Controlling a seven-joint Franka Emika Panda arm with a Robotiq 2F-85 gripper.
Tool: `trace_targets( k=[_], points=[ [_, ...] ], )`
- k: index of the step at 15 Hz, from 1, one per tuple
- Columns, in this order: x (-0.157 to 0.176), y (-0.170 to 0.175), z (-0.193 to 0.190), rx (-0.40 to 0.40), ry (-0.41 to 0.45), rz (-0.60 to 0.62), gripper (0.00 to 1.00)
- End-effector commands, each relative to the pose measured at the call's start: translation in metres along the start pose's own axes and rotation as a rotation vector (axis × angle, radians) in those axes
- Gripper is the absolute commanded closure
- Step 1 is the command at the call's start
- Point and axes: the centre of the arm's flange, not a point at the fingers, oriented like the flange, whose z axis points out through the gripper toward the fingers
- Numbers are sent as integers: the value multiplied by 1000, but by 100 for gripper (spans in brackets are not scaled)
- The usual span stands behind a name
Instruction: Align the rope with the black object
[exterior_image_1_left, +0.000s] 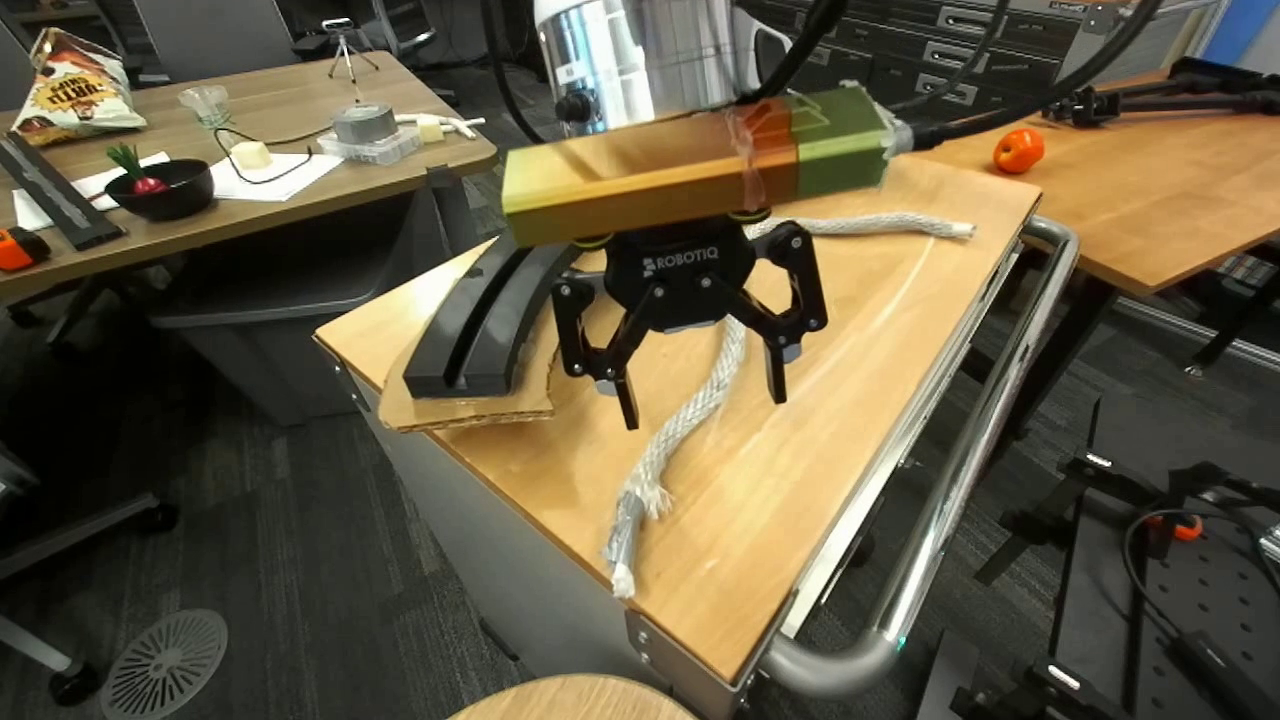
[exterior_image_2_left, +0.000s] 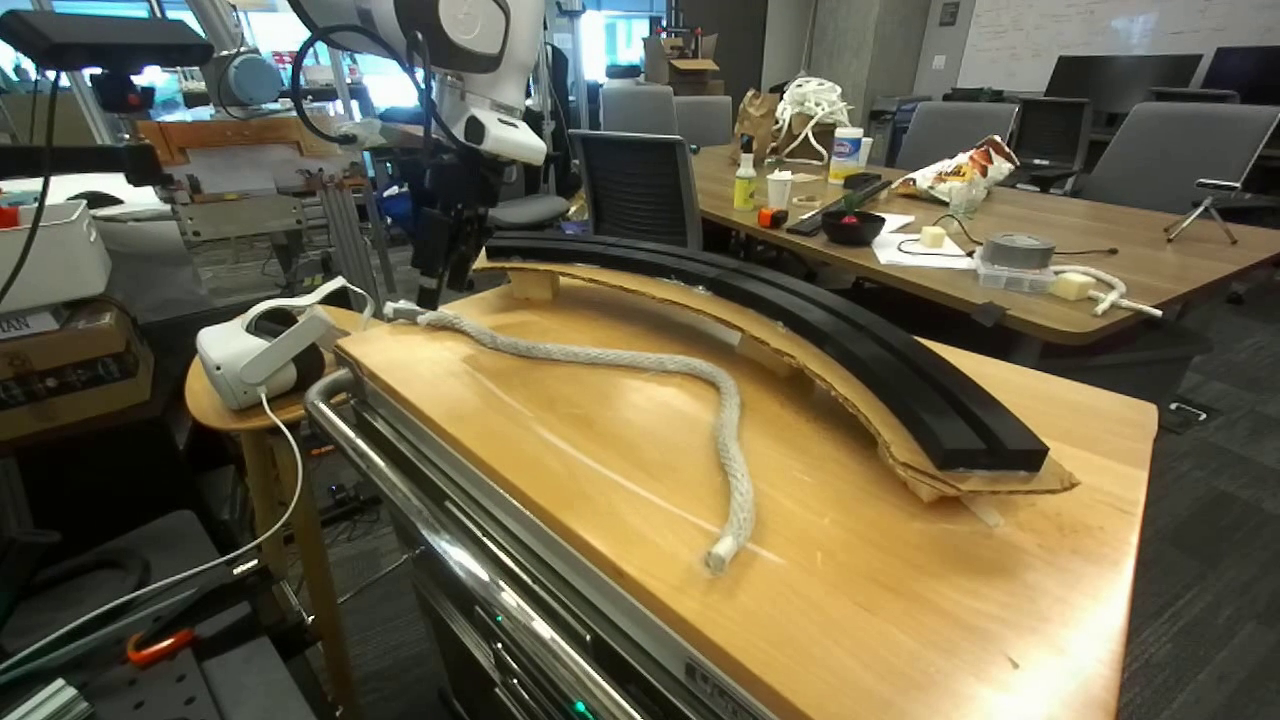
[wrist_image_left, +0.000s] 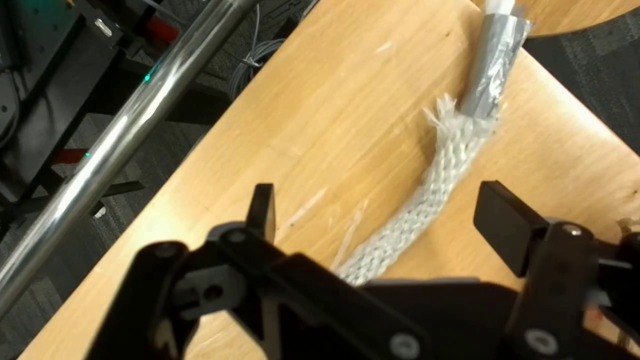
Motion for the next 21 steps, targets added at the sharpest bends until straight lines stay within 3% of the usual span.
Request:
trace_targets(
  k=[1, 5, 8, 15, 19, 21],
  points=[
    [9, -13, 6, 3, 55, 3, 0],
    [29, -16, 17, 19, 58, 23, 11],
    [38, -15, 23, 29, 52, 36, 47],
    [43, -14, 18, 63, 55, 45, 99],
    [44, -8, 14, 85, 45, 47, 97],
    [37, 8, -5, 175, 60, 56, 97]
  ],
)
